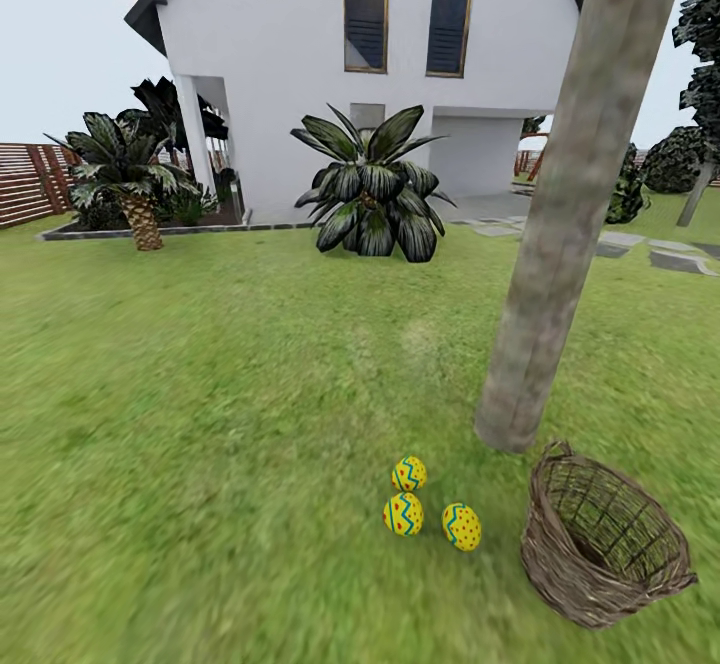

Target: Take the three Easter eggs out of the wicker basket on the lawn in the garden, then place them on the lawn next to a single tree (choose any tree) so that all three eggs are next to the same tree and none are left in the basket.

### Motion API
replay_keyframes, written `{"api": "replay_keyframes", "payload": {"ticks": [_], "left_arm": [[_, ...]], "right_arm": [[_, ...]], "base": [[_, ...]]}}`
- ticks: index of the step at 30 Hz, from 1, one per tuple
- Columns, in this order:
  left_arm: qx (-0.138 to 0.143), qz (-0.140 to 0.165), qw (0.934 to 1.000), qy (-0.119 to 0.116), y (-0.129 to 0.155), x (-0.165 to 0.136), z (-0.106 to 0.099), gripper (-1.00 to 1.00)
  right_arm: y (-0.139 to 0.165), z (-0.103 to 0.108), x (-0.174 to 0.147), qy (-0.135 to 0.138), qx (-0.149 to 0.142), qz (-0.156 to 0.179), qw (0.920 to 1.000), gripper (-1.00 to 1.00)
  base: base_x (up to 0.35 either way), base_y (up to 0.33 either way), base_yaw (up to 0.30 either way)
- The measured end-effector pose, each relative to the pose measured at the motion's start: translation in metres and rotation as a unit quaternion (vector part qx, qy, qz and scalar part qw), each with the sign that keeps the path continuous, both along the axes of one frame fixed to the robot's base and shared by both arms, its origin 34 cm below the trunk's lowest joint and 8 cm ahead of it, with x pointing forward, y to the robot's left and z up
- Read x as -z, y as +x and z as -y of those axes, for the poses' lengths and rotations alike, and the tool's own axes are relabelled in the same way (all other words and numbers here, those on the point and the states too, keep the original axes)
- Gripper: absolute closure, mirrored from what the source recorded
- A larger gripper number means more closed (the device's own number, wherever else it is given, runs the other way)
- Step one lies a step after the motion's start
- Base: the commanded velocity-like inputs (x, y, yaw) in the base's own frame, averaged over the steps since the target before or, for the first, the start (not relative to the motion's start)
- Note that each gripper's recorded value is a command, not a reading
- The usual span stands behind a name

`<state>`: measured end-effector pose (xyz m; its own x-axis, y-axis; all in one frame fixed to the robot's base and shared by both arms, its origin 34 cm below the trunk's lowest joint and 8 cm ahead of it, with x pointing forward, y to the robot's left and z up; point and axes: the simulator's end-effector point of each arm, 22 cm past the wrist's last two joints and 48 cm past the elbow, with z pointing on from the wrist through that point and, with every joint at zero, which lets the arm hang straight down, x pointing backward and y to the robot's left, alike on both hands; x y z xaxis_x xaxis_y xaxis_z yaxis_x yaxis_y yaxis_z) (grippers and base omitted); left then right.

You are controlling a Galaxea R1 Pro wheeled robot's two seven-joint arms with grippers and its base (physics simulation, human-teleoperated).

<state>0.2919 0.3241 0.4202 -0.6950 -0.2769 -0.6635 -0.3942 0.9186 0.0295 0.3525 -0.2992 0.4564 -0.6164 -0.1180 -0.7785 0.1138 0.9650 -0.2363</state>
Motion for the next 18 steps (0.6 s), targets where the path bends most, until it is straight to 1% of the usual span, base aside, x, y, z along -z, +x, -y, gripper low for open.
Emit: {"api": "replay_keyframes", "payload": {"ticks": [2, 4, 10, 12, 13, 16, 18], "left_arm": [[0.002, -0.027, 0.9996, -0.011, -0.008, 0.004, 0.004, -1.0], [0.003, -0.04, 0.9991, -0.015, -0.012, 0.004, 0.004, -1.0], [0.004, -0.05, 0.9985, -0.02, -0.015, -0.004, 0.006, -1.0], [0.004, -0.061, 0.9978, -0.025, -0.017, -0.005, 0.008, -1.0], [0.004, -0.086, 0.9956, -0.036, -0.023, 0.0, 0.01, -1.0], [0.004, -0.112, 0.9925, -0.049, -0.024, 0.0, 0.013, -1.0], [0.005, -0.119, 0.9914, -0.054, -0.024, -0.002, 0.014, -1.0]], "right_arm": [[0.0, 0.0, -0.004, 0.0, 0.0, 0.0, 1.0, -1.0], [0.001, 0.001, -0.008, 0.0, 0.001, 0.0, 1.0, -1.0], [0.002, 0.001, -0.019, -0.001, 0.0, 0.0, 1.0, -1.0], [0.003, 0.001, -0.023, -0.001, 0.0, 0.001, 1.0, -1.0], [0.004, 0.001, -0.025, -0.001, 0.0, 0.002, 1.0, -1.0], [0.005, 0.002, -0.032, -0.001, 0.003, 0.003, 1.0, -1.0], [0.005, 0.004, -0.036, -0.001, 0.007, 0.004, 1.0, -1.0]], "base": [[0.0, 0.0, 0.0], [0.0, 0.0, 0.0], [0.0, 0.0, 0.0], [0.0, 0.0, 0.0], [0.0, 0.0, 0.0], [0.0, 0.0, 0.0], [0.0, 0.0, 0.0]]}}
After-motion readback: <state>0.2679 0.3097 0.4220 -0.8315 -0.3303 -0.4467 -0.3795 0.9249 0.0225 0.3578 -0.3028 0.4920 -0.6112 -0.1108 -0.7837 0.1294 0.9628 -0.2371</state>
